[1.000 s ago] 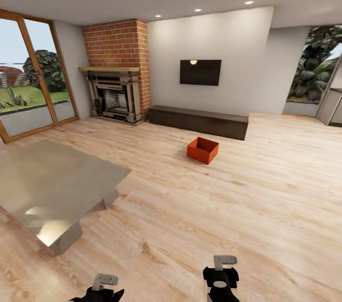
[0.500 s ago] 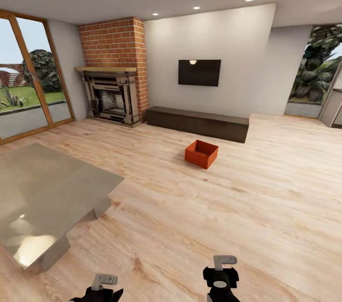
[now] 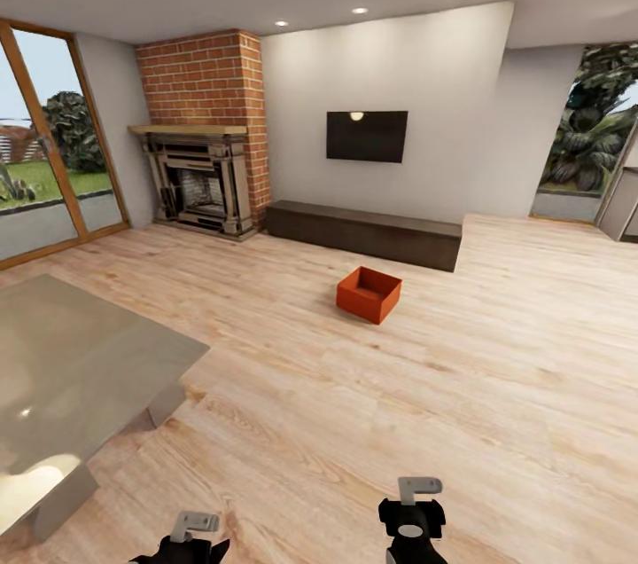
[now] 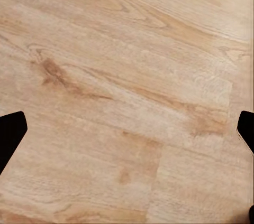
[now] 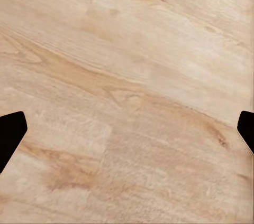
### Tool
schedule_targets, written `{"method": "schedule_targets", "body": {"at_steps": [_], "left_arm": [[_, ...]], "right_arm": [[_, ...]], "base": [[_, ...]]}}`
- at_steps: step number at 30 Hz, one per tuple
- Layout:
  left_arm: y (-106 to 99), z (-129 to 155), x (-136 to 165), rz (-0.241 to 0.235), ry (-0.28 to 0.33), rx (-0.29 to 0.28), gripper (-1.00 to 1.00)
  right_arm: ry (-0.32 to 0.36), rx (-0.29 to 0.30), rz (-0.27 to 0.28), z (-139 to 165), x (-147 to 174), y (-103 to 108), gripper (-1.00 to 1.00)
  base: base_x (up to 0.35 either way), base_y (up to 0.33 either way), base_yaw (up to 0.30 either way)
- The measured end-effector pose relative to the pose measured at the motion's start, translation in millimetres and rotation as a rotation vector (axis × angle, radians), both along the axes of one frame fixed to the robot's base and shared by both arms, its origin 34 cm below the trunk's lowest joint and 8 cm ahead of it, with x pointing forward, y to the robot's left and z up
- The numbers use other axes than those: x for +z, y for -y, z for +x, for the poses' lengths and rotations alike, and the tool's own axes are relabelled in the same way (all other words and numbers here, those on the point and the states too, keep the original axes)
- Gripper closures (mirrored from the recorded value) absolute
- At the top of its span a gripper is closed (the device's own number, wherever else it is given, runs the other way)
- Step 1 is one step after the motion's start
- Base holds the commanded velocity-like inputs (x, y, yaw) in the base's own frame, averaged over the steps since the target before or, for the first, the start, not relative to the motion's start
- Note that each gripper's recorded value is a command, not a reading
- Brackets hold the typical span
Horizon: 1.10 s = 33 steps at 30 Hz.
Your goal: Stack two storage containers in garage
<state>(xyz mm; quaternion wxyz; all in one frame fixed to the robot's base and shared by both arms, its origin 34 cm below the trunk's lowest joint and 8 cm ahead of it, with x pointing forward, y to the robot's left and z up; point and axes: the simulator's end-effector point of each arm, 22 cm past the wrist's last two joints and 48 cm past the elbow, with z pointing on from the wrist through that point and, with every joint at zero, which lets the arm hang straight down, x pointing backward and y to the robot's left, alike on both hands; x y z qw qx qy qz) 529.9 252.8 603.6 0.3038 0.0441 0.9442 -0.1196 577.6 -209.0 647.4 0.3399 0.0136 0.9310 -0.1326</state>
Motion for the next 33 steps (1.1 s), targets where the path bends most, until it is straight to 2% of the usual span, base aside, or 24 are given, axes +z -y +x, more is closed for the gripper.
{"method": "schedule_targets", "body": {"at_steps": [18,33], "left_arm": [[0.1,-0.1,-0.1,0.0,0.0,-0.001,-1.0],[-0.1,-0.1,-0.3,0.002,0.0,-0.001,-1.0]], "right_arm": [[-0.001,0.001,0.001,-0.2,-0.1,-1.2,-1.0],[-0.002,0.001,0.001,-0.5,-0.5,-1.2,-1.0]], "base": [[0.268,-0.244,0.029],[0.194,-0.3,0.045]]}}
